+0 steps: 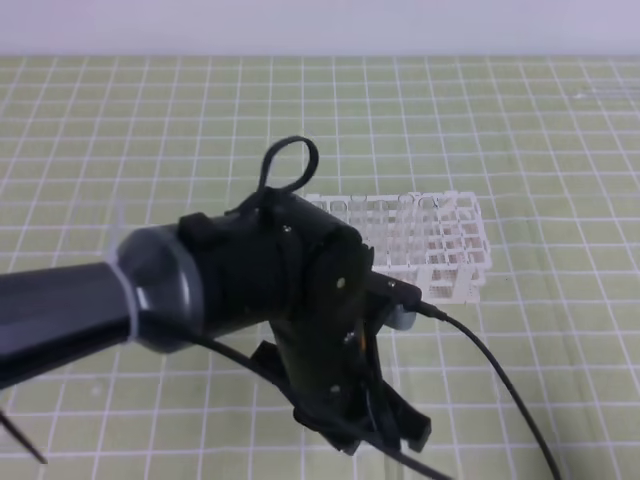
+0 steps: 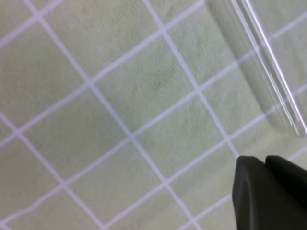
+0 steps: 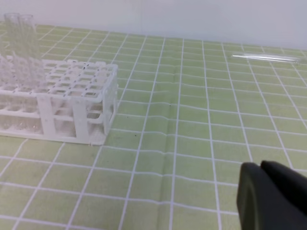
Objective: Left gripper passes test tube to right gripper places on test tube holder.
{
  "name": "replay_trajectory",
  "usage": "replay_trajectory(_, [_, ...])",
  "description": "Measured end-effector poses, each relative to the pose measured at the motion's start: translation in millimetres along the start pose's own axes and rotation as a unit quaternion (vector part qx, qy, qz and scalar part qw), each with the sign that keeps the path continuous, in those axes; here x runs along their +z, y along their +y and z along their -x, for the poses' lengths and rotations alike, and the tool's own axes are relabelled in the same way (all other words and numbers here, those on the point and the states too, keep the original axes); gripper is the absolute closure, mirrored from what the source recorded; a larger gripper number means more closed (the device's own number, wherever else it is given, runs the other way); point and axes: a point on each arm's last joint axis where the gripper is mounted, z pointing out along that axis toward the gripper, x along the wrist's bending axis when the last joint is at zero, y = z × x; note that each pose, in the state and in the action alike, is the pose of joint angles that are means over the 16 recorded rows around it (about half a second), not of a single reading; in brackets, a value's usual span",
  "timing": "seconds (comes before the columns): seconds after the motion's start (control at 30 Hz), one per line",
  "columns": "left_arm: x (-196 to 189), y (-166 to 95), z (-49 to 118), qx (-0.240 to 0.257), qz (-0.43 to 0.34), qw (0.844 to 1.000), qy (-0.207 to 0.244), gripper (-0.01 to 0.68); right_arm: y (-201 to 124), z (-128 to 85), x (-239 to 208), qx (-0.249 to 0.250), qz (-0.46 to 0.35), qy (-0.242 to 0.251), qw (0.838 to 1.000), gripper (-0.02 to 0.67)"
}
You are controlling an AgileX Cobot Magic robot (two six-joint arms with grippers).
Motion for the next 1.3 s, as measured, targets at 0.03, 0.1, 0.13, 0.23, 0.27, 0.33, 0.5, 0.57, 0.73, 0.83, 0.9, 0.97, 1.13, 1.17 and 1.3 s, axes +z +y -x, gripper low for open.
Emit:
replay_trajectory(0.03, [3, 2, 0.3, -0.010, -0.003, 1.000, 0.000, 0.587, 0, 0, 0, 0.000, 0.000, 0.000, 1.000, 0.666])
replay_trajectory(0.1, [8, 4, 0.8, -0.031, -0.005, 1.000, -0.001, 0.544, 0, 0, 0, 0.000, 0.000, 0.000, 1.000, 0.666])
replay_trajectory(0.13, [11, 6, 1.0, -0.042, -0.004, 0.999, -0.002, 0.522, 0, 0, 0, 0.000, 0.000, 0.000, 1.000, 0.666])
replay_trajectory(0.23, [17, 9, 2.1, -0.075, 0.004, 0.997, -0.004, 0.460, 0, 0, 0, 0.000, 0.000, 0.000, 1.000, 0.666])
replay_trajectory(0.27, [18, 11, 2.9, -0.085, 0.008, 0.996, -0.005, 0.440, 0, 0, 0, 0.000, 0.000, 0.000, 1.000, 0.666])
replay_trajectory(0.33, [22, 12, 4.9, -0.103, 0.015, 0.995, -0.008, 0.405, 0, 0, 0, 0.000, 0.000, 0.000, 1.000, 0.666])
replay_trajectory(0.5, [31, 15, 12.9, -0.134, 0.025, 0.991, -0.013, 0.335, 0, 0, 0, 0.000, 0.000, 0.000, 1.000, 0.666])
replay_trajectory(0.57, [36, 15, 16.5, -0.138, 0.026, 0.990, -0.015, 0.333, 0, 0, 0, 0.000, 0.000, 0.000, 1.000, 0.666])
replay_trajectory(0.73, [49, 13, 24.8, -0.136, 0.015, 0.990, -0.013, 0.332, 0, 0, 0, 0.000, 0.000, 0.000, 1.000, 0.666])
replay_trajectory(0.83, [56, 11, 28.4, -0.132, 0.003, 0.991, -0.009, 0.332, 0, 0, 0, 0.000, 0.000, 0.000, 1.000, 0.666])
replay_trajectory(0.9, [61, 10, 29.9, -0.131, -0.005, 0.991, -0.007, 0.332, 0, 0, 0, 0.000, 0.000, 0.000, 1.000, 0.666])
replay_trajectory(0.97, [65, 9, 31.0, -0.131, -0.013, 0.991, -0.004, 0.333, 0, 0, 0, 0.000, 0.000, 0.000, 1.000, 0.666])
replay_trajectory(1.13, [73, 7, 32.1, -0.132, -0.030, 0.991, 0.002, 0.352, 0, 0, 0, 0.000, 0.000, 0.000, 1.000, 0.666])
replay_trajectory(1.17, [74, 6, 32.3, -0.131, -0.033, 0.991, 0.003, 0.359, 0, 0, 0, 0.000, 0.000, 0.000, 1.000, 0.666])
replay_trajectory(1.3, [78, 5, 32.9, -0.131, -0.040, 0.991, 0.007, 0.433, 0, 0, 0, 0.000, 0.000, 0.000, 1.000, 0.666])
